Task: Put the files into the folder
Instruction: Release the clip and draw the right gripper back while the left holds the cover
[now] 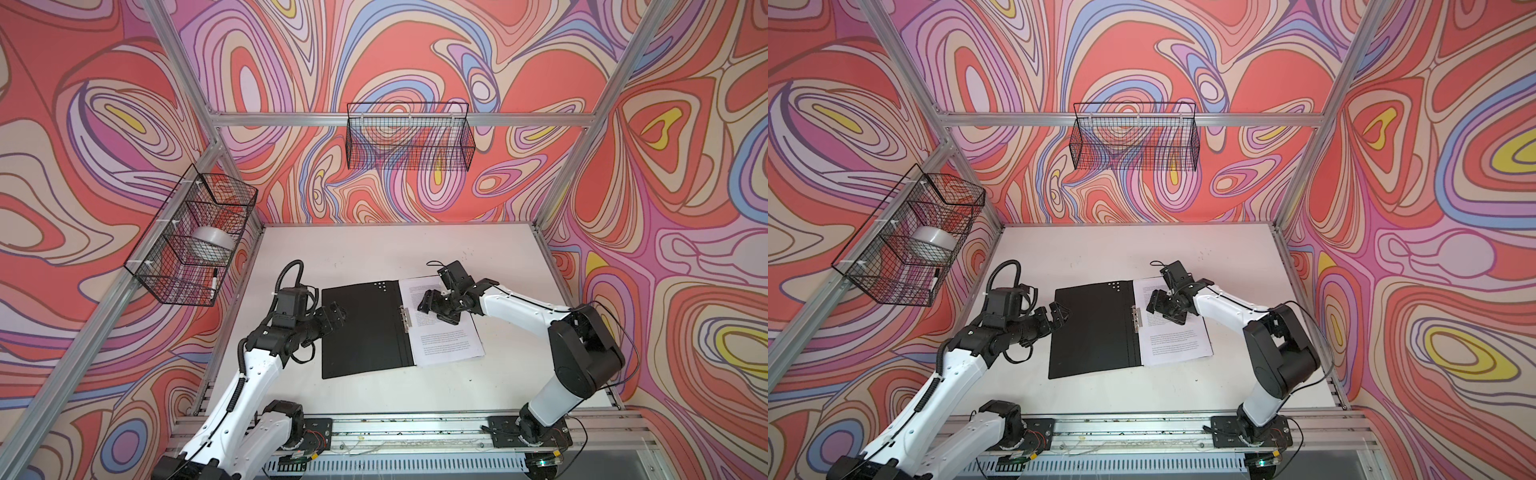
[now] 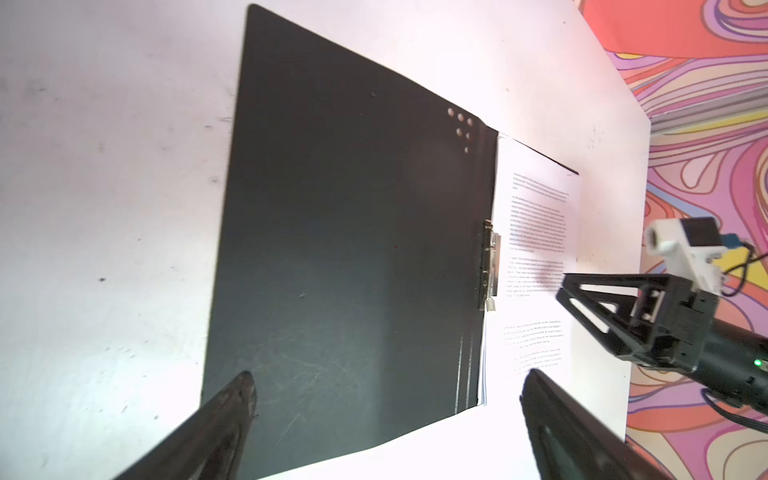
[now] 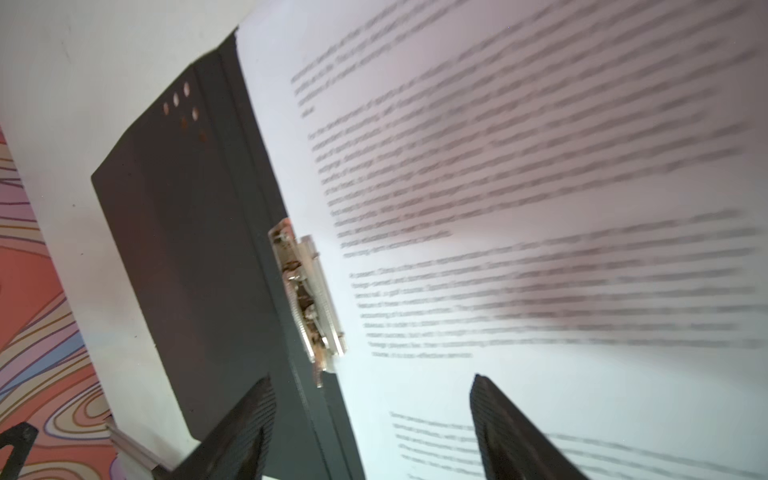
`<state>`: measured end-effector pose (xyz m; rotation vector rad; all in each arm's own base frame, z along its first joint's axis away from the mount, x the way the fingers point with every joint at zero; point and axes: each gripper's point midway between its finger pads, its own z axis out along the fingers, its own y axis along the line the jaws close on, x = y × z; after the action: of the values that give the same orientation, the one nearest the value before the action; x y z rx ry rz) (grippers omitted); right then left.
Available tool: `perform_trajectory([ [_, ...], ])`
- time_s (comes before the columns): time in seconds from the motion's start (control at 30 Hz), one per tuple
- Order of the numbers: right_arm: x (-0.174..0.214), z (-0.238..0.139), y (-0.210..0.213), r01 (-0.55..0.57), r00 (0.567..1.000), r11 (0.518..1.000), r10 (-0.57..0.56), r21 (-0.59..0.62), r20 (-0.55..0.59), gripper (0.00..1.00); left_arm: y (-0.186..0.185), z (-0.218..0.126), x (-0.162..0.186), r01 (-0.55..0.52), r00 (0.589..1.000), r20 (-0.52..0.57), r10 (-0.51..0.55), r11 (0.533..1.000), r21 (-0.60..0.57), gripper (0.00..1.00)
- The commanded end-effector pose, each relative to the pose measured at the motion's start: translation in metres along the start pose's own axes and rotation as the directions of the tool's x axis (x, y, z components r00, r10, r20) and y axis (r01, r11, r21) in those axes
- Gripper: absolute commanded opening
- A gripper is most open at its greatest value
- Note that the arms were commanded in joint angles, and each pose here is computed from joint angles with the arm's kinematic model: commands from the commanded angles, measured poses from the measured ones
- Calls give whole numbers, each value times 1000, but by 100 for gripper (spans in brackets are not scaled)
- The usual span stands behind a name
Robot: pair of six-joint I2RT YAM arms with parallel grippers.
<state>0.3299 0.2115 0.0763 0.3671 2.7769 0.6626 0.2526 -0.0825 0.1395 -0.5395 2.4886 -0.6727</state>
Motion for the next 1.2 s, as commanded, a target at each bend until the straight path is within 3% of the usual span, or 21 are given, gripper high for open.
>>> perform_trajectory([
  [0.0,-13,-17,-47,-30,999,996,27,82,37,84,20,6,19,16,995,-99,-21,998,-53,100],
  [0.17,-23,-29,-94,-179,983,982,176,53,62,98,59,18,38,150,975,-131,-182,964,-219,100],
  [0.47,-12,-13,-136,-324,946,946,324,-2,-8,98,83,38,59,220,951,-154,-269,935,-279,100],
  [0.8,10,7,-139,-383,918,923,376,-33,-123,94,102,50,105,267,898,-252,-360,902,-338,100],
  [0.97,25,15,-141,-413,901,910,401,-43,-166,92,102,58,122,294,870,-289,-400,891,-347,100],
  [1.1,35,23,-140,-418,892,907,402,-42,-208,90,86,66,113,341,866,-282,-412,901,-269,100],
  [1.17,37,25,-137,-413,892,910,392,-51,-223,89,67,70,100,371,874,-269,-405,913,-171,100],
])
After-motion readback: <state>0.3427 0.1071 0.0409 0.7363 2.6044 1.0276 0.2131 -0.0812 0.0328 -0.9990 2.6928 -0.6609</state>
